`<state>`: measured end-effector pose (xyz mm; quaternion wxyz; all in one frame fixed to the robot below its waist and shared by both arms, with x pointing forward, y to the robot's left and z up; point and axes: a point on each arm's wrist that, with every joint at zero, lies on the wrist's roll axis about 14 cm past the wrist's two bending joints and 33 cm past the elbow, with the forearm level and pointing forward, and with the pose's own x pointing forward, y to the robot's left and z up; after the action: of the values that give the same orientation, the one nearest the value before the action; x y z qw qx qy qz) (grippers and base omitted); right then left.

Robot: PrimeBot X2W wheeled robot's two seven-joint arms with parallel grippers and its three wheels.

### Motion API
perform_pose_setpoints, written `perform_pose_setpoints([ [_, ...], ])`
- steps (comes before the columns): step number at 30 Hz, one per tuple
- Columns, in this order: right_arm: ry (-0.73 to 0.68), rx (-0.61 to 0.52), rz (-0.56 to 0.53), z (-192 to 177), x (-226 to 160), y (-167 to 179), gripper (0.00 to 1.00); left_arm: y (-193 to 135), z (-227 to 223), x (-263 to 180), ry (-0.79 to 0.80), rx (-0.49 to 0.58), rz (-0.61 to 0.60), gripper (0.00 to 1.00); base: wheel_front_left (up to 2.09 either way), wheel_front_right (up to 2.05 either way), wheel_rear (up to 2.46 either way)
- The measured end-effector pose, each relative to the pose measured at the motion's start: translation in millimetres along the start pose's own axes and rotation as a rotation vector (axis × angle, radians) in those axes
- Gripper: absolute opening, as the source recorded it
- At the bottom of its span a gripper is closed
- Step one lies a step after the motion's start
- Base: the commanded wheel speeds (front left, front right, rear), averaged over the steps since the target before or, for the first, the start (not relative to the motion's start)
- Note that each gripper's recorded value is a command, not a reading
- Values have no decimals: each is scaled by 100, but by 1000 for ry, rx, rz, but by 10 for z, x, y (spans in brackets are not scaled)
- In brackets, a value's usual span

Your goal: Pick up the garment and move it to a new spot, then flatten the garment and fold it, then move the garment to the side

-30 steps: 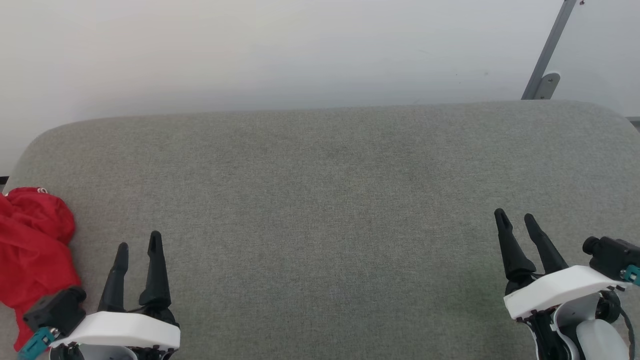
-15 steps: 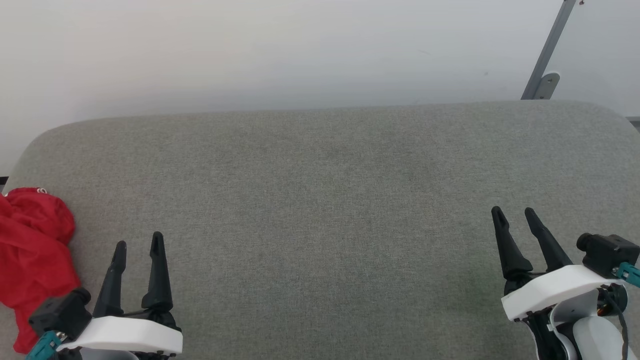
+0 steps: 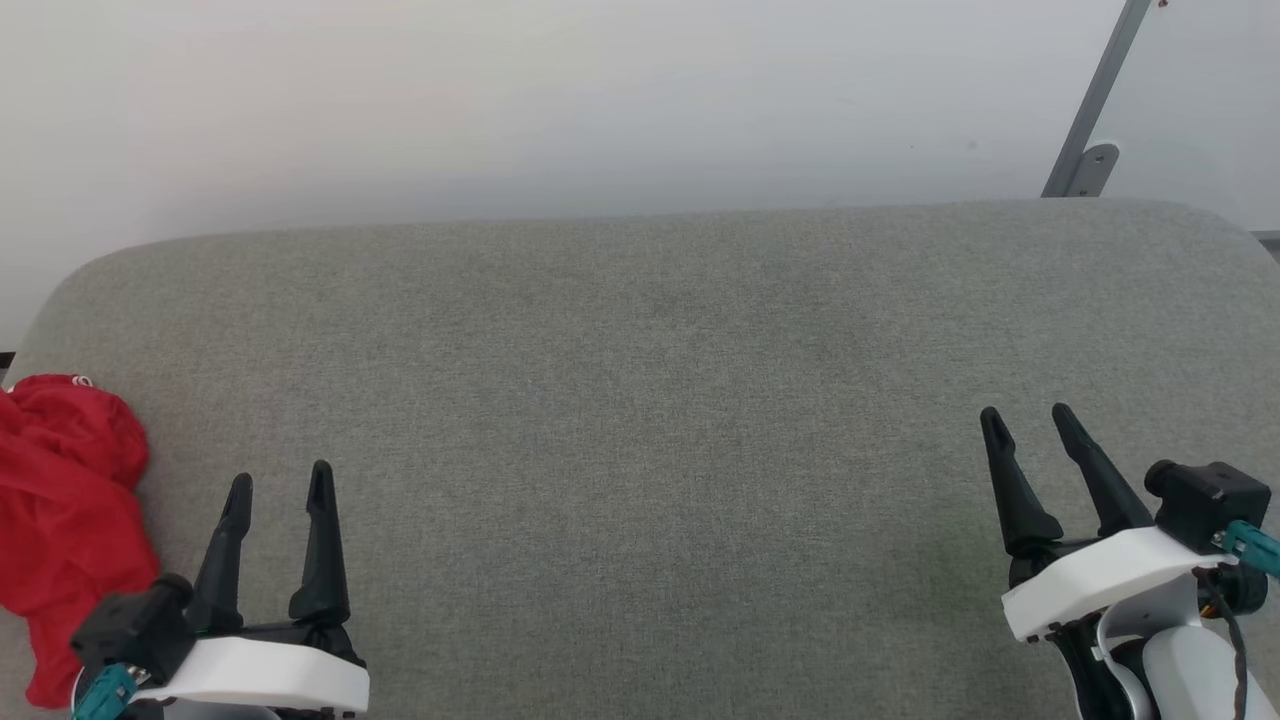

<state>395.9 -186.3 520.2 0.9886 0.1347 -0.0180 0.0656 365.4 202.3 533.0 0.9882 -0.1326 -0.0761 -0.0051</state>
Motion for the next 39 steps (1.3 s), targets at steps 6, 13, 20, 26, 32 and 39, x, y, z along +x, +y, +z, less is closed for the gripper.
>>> perform_pose_setpoints([
  [6,-6,-46,11,19,2,13,100,-25,21,3,-9,44,-18,100,0,0,0],
  [13,-18,-98,21,43,-1,22,100,-37,36,2,-17,92,-36,100,0,0,0],
  [20,-25,-109,19,67,-4,14,100,-27,28,-3,-14,103,-38,100,0,0,0],
  [26,-31,-116,17,83,-4,4,100,-17,18,-8,-11,102,-36,100,0,0,0],
  [32,-33,-118,33,85,20,60,100,76,7,-39,-5,98,-3,100,0,0,0],
  [39,-21,-113,116,20,128,343,100,457,85,-195,-19,99,138,100,0,0,0],
])
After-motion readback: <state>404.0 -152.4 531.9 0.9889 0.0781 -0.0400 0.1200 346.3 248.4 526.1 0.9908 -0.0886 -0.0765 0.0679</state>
